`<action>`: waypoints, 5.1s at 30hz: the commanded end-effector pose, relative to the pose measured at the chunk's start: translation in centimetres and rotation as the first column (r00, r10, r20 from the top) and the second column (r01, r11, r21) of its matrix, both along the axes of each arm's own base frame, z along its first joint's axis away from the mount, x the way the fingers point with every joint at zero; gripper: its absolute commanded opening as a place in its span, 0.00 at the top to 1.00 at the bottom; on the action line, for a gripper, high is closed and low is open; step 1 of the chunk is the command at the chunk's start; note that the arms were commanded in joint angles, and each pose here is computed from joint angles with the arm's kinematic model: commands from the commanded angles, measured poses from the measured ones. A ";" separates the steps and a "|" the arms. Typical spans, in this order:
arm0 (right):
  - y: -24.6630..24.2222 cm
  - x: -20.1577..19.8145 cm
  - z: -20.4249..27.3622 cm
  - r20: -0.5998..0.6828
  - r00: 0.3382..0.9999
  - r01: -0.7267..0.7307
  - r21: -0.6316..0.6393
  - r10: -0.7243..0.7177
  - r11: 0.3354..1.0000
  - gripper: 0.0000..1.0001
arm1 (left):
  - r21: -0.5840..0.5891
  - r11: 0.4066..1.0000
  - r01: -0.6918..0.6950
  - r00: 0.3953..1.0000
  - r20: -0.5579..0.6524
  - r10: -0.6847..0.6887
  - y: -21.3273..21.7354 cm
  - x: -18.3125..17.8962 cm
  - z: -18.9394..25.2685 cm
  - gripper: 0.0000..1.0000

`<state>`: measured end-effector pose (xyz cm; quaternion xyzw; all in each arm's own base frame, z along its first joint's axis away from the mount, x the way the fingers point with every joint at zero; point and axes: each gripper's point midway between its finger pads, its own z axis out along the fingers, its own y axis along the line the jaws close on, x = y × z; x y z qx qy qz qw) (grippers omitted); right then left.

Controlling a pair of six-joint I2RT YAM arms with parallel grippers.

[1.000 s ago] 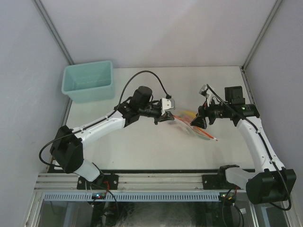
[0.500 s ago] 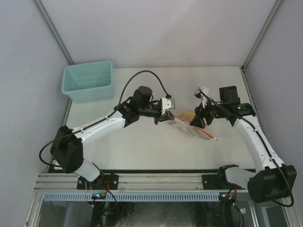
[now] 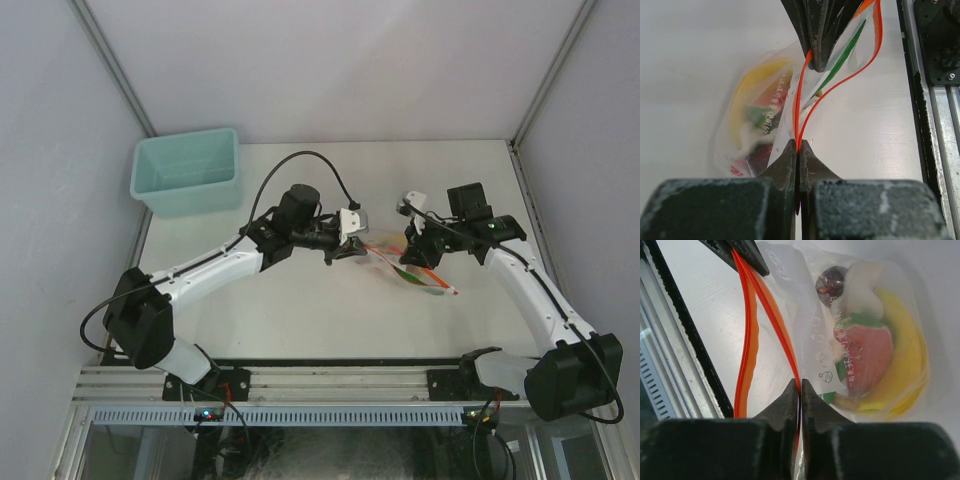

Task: Open the zip-top bag and remove the fake food
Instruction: Open the zipper of the food storage bag at the center of the board, then pick up the fake vegetable from the zipper food storage bag.

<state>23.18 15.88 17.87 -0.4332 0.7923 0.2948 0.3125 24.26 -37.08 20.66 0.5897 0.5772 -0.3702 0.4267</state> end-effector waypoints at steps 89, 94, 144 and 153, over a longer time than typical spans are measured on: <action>10.4 1.8 -0.3 -0.127 0.987 -0.079 0.174 0.102 0.982 1.00 | -0.070 0.398 -0.915 0.231 -0.899 0.372 5.2 0.8 2.7 0.87; 10.3 1.8 -0.1 -0.119 0.988 -0.078 0.173 0.099 0.982 1.00 | 0.020 0.407 -0.913 0.174 -0.884 0.434 4.3 1.3 0.2 0.87; 11.9 1.5 1.0 -0.123 0.986 -0.089 0.210 0.116 0.974 1.00 | 0.138 0.622 -0.771 0.035 -0.965 0.259 -1.1 1.1 -6.9 0.58; 12.7 1.4 0.7 -0.136 0.983 -0.090 0.209 0.120 0.974 1.00 | 0.305 0.558 -0.772 -0.099 -0.924 0.368 0.1 0.0 -11.0 0.59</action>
